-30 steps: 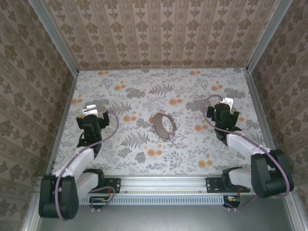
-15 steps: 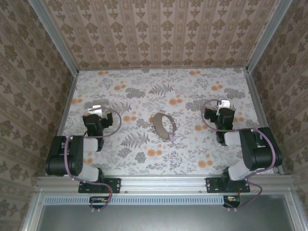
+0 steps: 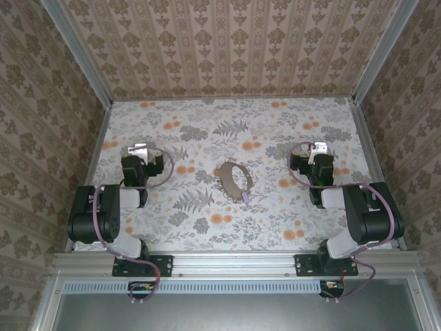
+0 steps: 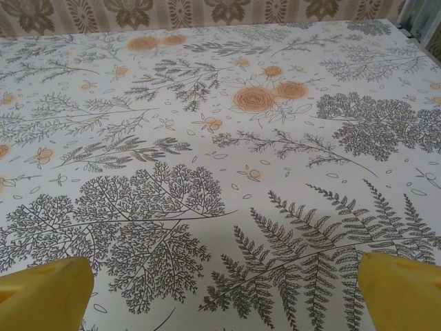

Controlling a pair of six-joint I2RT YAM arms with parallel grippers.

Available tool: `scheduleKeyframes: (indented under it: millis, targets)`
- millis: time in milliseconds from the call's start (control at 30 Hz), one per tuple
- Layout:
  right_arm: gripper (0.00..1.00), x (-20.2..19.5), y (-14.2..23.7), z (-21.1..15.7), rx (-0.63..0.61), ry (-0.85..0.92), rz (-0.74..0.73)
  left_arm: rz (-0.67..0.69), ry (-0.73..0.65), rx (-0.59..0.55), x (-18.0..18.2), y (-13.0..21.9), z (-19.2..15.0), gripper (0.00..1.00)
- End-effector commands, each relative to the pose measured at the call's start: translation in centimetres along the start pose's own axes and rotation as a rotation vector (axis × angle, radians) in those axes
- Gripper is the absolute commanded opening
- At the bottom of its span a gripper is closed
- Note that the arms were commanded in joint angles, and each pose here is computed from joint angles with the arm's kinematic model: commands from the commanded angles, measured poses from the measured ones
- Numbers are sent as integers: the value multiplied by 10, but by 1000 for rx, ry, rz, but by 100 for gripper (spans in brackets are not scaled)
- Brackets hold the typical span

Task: Put the keys on the keyring

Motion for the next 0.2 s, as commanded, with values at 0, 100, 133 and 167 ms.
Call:
scheduleKeyframes:
  millis: [0,100,133,167]
  targets:
    - [100,5,-3,11,-33,0,28,-11,-17,-16,1,-1,4,100]
    - [100,5,-2,10,-34,0,30,-11,-18,-16,1,-1,4,100]
    - [100,5,-1,10,-39,2,34,-12,-18,-16,1,-1,4,100]
    - [100,5,-1,11,-41,2,34,-10,-19,-21,1,0,5,100]
Point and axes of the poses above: each hand's point on the last joint's axis, 136 mm out from that joint toward the fingers, its own y axis back along the fingers, its own x axis along the line the jaws close on, z = x × y, the point moved 9 cm from there along y, back along the fingers, and after that the axes turned 14 degrees about -y, right-handed, at the moved point
